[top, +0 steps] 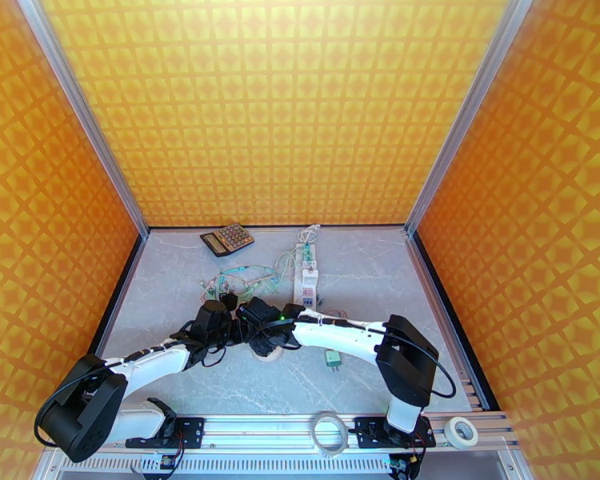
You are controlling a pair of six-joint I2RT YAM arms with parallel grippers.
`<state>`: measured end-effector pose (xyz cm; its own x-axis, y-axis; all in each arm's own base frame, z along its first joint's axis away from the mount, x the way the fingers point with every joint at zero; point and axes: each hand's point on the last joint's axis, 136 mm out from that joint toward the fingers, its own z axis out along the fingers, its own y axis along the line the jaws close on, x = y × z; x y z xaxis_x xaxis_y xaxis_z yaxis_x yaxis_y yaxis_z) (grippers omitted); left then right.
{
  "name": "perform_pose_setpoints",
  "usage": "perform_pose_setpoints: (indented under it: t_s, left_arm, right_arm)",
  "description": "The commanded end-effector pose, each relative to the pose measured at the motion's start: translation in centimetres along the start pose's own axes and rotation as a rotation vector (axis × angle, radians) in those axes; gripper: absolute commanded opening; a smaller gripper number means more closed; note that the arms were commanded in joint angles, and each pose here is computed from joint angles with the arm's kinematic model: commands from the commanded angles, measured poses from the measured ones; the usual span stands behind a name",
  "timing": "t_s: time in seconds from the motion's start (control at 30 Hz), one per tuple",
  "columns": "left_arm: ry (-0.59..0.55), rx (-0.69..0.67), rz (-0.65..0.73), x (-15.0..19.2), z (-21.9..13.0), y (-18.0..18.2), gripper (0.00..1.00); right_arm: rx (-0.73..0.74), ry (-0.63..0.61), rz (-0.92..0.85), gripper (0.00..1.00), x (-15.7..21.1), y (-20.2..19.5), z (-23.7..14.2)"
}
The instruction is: Pull the plug off the socket
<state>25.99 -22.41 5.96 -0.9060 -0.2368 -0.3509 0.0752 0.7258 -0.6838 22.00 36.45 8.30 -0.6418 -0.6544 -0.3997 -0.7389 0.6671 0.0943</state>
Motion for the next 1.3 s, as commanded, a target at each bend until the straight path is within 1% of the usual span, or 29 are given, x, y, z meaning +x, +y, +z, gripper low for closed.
perform_pose_setpoints:
  t_s: [0.0,0.1,0.27,0.33,0.43,0.57,0.67,0.8,0.87,0.93,1.03,1.13,1.27]
  left_arm:
    - [0.412,-0.425,-0.107,12.7,-1.9,11.2,0.52]
    - [0.412,-0.424,-0.106,12.7,-1.9,11.2,0.51]
    - [0.413,-0.422,-0.1,12.7,-1.8,11.1,0.5]
    - [0.414,-0.422,-0.1,12.7,-1.8,11.1,0.5]
    - [0.415,-0.422,-0.097,12.7,-1.8,11.1,0.5]
    - [0.422,-0.425,-0.094,12.8,-1.7,11.1,0.5]
    - [0.423,-0.426,-0.094,12.8,-1.7,11.1,0.5]
    - [0.422,-0.431,-0.094,12.8,-1.7,11.2,0.51]
    - [0.425,-0.432,-0.093,12.9,-1.7,11.2,0.51]
    - [0.425,-0.432,-0.094,12.9,-1.7,11.2,0.5]
    - [0.424,-0.433,-0.094,12.9,-1.8,11.2,0.51]
    - [0.424,-0.431,-0.095,13.0,-1.8,11.2,0.5]
    - [0.42,-0.431,-0.094,12.9,-1.7,11.2,0.5]
  right_arm:
    - [-0.289,-0.236,0.014,0.13,-6.0,4.1,-3.4]
    - [-0.35,-0.254,0.102,0.13,-6.5,2.7,-3.7]
    - [-0.353,-0.239,0.102,0.14,-6.5,2.5,-3.4]
    - [-0.318,-0.236,0.055,0.14,-6.4,3.0,-3.5]
    - [-0.268,-0.208,-0.057,0.14,-6.2,4.9,-3.4]
    - [-0.272,-0.158,-0.137,0.14,-5.4,7.6,-2.5]
    - [-0.28,-0.133,-0.147,0.14,-5.0,8.3,-2.0]
    - [-0.255,-0.138,-0.137,0.14,-5.0,7.3,-2.1]
    - [-0.264,-0.145,-0.086,0.14,-5.3,5.9,-2.2]
    - [-0.286,-0.166,-0.003,0.14,-5.8,3.6,-2.3]
    - [-0.319,-0.188,0.073,0.14,-6.2,1.8,-2.7]
    - [-0.335,-0.194,0.091,0.14,-6.4,1.7,-3.0]
    - [-0.352,-0.184,0.092,0.14,-6.6,2.6,-2.8]
